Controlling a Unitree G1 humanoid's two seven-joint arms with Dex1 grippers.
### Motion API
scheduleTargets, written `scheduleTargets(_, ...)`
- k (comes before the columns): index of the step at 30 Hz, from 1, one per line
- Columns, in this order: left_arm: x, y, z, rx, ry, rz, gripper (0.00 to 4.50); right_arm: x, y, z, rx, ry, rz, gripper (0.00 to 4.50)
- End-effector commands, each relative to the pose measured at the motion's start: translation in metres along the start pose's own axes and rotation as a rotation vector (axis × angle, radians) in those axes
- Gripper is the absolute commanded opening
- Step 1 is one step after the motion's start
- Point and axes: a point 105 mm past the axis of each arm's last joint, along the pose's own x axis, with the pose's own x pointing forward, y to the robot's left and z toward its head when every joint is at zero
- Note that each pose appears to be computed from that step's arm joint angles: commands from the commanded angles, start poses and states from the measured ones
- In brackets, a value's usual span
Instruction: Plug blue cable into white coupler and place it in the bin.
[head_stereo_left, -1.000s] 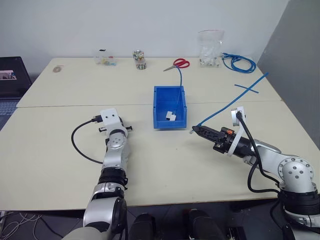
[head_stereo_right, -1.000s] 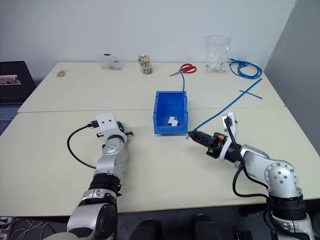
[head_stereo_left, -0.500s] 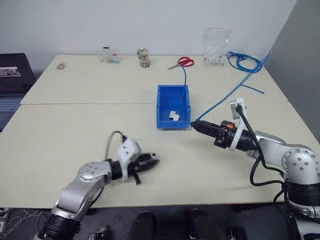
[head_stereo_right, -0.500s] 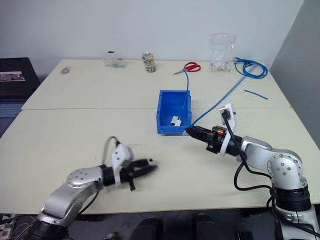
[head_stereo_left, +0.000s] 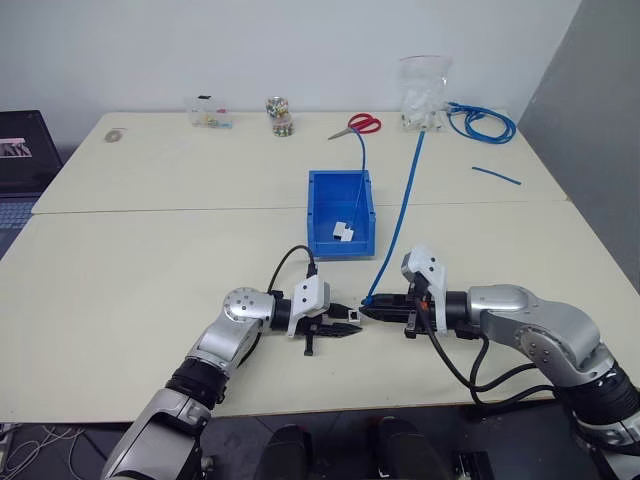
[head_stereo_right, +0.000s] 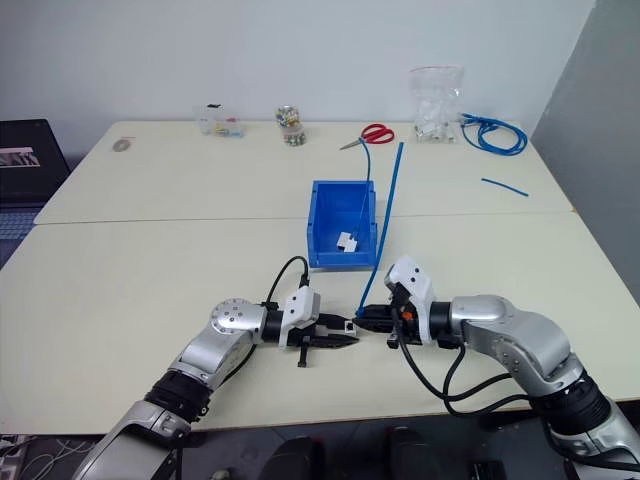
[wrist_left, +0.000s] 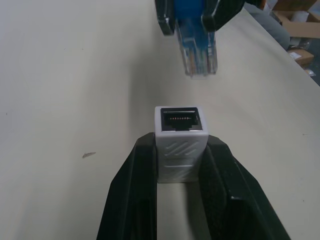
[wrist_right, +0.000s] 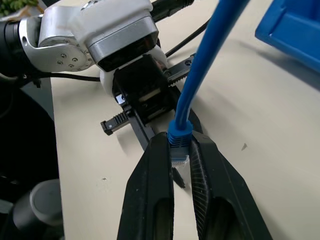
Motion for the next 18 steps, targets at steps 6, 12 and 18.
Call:
scheduleTargets(6, 0.002, -0.012, -0.009, -0.019, 0.021, -0.04, 0.79, 0.007, -0.002, 0.008, -0.078, -0.035, 0.009, 0.17)
scheduleTargets(12, 0.0, -0.01, -0.009, -0.043, 0.013, -0.014, 0.79, 0.012, -0.003, -0.003, -0.082, -0.006, 0.021, 0.17)
scheduleTargets(18, -0.001, -0.011, -0.008, -0.052, 0.013, -0.005, 0.79, 0.014, -0.002, -0.013, -0.114, 0.034, 0.038, 0.17)
